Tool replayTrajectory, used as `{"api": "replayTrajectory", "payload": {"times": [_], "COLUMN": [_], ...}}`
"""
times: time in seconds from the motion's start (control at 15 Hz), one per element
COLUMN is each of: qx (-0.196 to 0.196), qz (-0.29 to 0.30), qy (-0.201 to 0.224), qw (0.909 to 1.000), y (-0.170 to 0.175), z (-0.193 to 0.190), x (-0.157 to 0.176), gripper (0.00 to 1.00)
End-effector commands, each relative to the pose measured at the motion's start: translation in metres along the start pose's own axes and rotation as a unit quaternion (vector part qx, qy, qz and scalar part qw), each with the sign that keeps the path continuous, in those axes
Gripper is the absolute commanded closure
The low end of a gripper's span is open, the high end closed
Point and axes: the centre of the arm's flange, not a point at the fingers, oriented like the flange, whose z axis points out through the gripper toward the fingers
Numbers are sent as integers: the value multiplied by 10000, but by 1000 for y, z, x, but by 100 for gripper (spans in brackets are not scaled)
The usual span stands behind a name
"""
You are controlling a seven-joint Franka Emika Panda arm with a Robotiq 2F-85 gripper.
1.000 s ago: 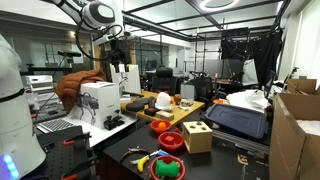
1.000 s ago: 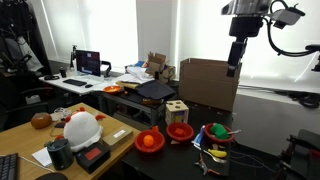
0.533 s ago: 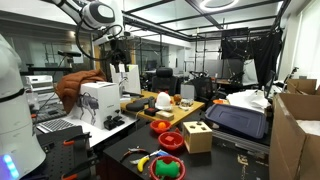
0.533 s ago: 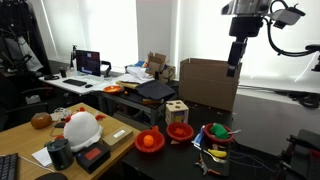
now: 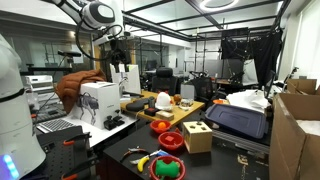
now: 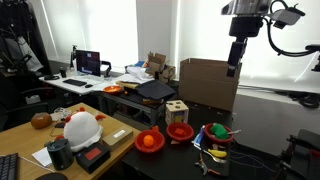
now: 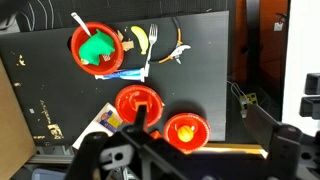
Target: Put the pliers in the bowl next to the toy box
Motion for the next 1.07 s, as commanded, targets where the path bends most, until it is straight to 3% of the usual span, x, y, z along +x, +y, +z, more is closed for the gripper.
{"api": "replayTrajectory", "payload": {"times": [0.0, 0.33, 0.73, 1.0], "qx": [0, 14, -11, -47], "qz": [0, 66, 298, 442], "qy": [0, -50, -36, 48], "qw": [10000, 10000, 9995, 9990], "y": [0, 4, 63, 110], "z": [0, -1, -13, -9], "x": [0, 1, 21, 55], "gripper": [0, 0, 0, 0]}}
